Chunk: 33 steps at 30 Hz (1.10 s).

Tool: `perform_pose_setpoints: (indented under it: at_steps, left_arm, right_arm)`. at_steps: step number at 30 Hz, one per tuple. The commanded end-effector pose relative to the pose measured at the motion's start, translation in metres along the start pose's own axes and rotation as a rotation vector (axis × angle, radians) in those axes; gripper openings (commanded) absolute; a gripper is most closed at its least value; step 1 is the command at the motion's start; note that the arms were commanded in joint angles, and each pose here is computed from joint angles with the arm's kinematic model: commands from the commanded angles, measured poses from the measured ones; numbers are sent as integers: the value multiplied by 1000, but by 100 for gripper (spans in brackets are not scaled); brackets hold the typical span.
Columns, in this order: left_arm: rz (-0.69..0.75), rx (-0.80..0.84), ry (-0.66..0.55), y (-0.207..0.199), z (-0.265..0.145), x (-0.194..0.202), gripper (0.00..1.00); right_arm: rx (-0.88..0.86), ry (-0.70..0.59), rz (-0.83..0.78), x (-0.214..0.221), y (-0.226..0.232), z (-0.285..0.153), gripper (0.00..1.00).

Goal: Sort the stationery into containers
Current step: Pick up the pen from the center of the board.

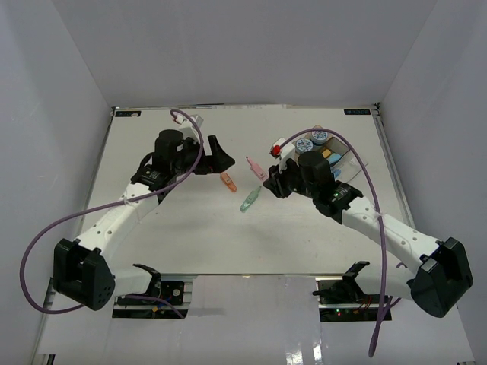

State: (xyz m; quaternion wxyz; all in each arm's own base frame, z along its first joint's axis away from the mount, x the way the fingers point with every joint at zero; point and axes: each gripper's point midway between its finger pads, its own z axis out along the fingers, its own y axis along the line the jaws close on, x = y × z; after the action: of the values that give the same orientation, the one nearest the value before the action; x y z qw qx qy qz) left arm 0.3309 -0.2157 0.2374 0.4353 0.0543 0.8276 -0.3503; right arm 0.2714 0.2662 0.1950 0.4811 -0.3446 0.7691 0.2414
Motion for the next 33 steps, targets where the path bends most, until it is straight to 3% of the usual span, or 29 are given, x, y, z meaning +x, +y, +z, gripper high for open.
perform_pose_setpoints:
  at_steps: [1,13,33]
  left_arm:
    - [-18,28,-26,-22,6,-12,98]
    - [-73,11,1,-26,27,-4,98]
    - [-124,81,-2,-38,34,0,98]
  right_arm:
    - [-61,-85,-34,-21,13,-8,22]
    - [-85,-155,-28,-37,19,-16,22]
    - [-89,-140,-23,-33,19,-12,22]
